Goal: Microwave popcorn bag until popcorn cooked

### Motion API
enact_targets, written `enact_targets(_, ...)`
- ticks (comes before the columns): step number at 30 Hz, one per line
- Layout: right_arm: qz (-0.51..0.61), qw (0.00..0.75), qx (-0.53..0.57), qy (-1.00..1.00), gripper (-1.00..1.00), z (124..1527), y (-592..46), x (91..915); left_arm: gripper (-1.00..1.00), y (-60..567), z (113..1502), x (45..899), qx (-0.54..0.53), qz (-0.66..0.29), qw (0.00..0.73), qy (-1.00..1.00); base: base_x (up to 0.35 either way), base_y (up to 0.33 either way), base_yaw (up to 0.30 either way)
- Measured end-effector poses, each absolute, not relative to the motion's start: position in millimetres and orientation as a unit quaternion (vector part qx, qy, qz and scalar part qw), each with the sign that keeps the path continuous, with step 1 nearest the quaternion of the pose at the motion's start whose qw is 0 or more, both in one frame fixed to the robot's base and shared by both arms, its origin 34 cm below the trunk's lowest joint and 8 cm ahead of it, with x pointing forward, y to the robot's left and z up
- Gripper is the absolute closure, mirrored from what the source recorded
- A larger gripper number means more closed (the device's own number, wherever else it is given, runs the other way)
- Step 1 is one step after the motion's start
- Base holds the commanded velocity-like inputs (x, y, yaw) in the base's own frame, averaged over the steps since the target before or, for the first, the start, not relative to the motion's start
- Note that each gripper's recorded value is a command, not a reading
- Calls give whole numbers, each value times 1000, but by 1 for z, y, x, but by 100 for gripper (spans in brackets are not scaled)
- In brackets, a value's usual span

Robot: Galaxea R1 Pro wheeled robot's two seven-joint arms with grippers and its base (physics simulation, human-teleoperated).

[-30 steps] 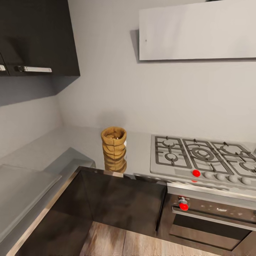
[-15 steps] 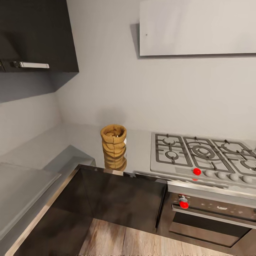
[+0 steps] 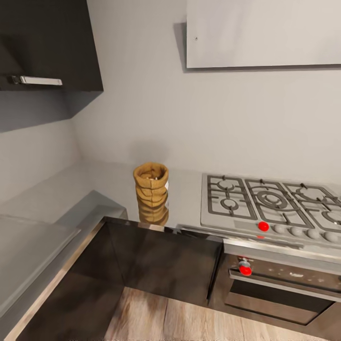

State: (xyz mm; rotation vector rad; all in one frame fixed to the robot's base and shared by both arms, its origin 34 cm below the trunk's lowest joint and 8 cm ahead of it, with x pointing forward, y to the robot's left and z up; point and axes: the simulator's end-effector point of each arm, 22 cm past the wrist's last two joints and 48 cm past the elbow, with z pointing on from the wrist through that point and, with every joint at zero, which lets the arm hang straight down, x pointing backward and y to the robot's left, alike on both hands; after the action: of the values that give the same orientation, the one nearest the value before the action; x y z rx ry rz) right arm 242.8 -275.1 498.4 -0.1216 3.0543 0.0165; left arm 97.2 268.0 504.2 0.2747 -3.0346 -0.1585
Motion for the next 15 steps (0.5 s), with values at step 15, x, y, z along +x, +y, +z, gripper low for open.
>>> enact_targets(15,6,31,-40,999,-100,496,-275,234,-100,268,505,88,89,-53,57,-993,0,0,0)
